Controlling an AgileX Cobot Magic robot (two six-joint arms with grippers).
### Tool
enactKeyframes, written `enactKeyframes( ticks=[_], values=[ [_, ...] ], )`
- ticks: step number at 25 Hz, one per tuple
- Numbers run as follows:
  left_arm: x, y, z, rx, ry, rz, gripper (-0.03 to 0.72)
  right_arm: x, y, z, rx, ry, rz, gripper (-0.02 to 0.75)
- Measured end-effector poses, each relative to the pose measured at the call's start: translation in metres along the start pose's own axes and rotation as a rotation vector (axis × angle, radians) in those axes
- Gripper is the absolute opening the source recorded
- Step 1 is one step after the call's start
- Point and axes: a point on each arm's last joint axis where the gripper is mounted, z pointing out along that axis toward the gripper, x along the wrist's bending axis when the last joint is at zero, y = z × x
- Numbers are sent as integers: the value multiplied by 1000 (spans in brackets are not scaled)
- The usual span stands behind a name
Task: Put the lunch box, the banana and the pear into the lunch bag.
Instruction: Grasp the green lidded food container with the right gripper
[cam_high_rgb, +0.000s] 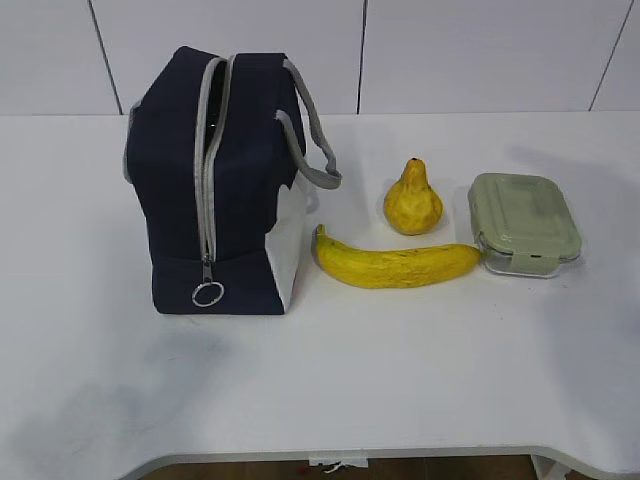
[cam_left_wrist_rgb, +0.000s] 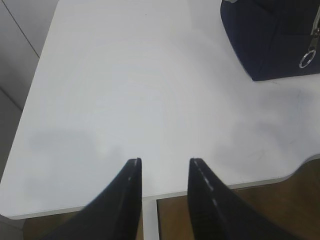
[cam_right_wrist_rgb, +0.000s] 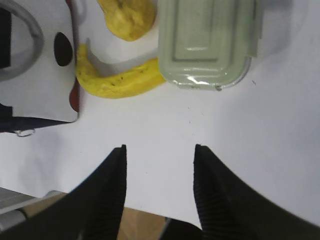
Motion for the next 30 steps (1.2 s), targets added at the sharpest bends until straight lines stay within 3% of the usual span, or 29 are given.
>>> enactKeyframes(
  ticks=[3,9,20,22,27,30],
  values=[
    [0,0,0,0,0,0,244,-35,10,5,-36,69,58,336],
    [0,0,0,0,0,0,244,-87,12,12,-43,71,173,335],
    [0,0,0,0,0,0,244,-94,13,18,-30,82,191,340],
    [0,0,0,0,0,0,244,-96,13,21,-27,87,199,378],
    [0,0,0,0,0,0,244,-108,17,35,-20,130,218,579],
    [0,0,0,0,0,0,244,-116,21,47,-43,181,184,600]
  ],
)
